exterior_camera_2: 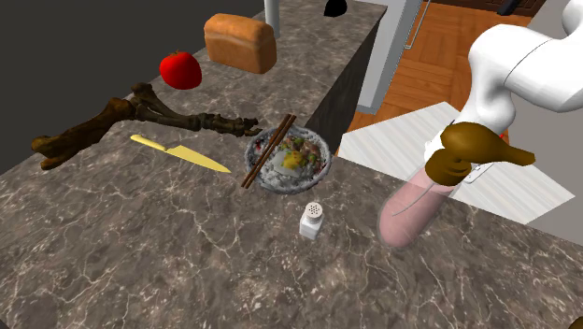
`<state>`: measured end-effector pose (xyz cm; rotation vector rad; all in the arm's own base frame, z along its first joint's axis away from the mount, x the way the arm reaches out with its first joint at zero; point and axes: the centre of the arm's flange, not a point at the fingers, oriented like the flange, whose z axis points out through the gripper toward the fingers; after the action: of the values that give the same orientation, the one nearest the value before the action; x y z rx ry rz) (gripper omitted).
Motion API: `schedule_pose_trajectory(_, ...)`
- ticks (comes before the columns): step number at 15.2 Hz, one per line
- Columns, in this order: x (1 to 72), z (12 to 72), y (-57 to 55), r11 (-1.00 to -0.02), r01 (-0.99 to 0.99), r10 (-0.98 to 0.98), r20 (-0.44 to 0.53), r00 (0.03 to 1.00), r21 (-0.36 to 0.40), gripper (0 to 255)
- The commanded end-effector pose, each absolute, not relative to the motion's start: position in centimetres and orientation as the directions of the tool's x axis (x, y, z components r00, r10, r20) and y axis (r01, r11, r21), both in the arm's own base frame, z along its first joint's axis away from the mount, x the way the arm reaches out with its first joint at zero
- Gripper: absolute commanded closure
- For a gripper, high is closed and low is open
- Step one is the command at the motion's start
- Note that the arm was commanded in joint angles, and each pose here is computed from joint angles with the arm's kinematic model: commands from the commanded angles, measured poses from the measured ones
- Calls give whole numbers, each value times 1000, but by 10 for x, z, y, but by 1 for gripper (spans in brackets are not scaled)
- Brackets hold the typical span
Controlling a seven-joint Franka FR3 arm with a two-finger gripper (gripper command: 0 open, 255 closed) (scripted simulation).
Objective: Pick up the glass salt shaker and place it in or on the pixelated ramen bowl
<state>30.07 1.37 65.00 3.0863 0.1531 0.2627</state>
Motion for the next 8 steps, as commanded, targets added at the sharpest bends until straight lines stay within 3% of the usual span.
schedule_pose_trajectory(1,301,650,14,-994,95,102,167,981,48,0)
schedule_pose_trajectory(8,372,587,27,-992,119,122,124,985,33,0)
